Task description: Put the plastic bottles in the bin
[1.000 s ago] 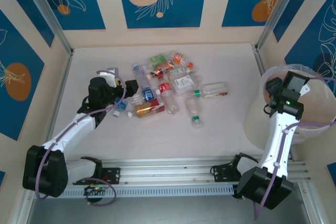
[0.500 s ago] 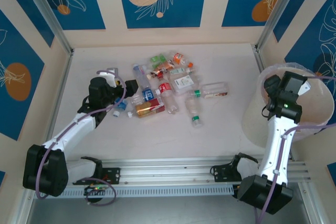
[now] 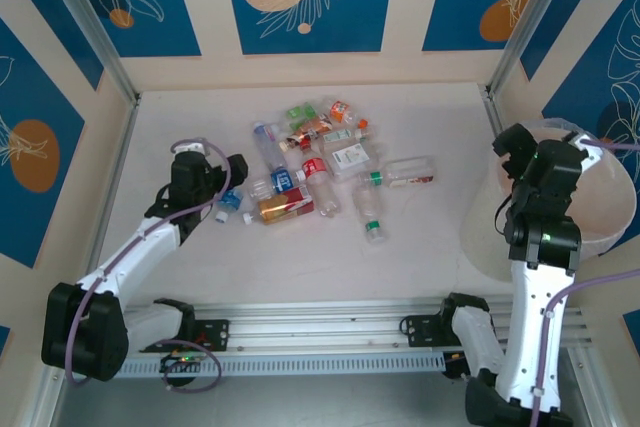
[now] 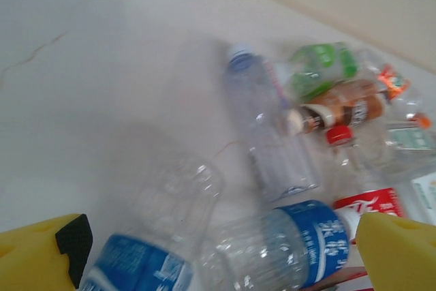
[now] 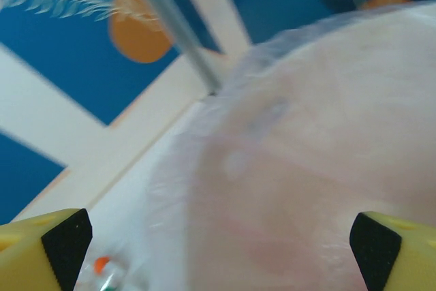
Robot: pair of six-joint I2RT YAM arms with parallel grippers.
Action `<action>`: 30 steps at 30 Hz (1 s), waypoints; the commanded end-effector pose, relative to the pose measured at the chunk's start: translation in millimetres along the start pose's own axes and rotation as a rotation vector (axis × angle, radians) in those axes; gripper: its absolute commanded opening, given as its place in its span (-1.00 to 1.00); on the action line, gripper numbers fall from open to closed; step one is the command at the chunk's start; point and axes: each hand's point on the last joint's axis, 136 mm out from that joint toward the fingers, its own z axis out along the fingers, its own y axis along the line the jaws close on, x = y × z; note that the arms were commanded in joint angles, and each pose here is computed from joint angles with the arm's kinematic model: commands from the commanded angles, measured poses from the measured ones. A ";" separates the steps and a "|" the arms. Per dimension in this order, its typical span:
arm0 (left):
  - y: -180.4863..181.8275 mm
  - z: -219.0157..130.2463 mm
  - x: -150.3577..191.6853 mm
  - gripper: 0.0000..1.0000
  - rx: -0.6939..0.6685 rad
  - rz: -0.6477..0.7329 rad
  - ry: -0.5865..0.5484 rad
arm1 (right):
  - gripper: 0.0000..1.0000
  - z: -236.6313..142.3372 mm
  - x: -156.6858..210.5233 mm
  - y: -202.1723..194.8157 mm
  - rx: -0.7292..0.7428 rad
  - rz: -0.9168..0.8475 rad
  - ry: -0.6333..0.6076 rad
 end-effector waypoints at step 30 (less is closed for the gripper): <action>32.7 8.9 51.5 1.00 -0.289 -0.038 0.314 | 0.99 -40.3 187.8 208.1 -1.127 -0.537 0.346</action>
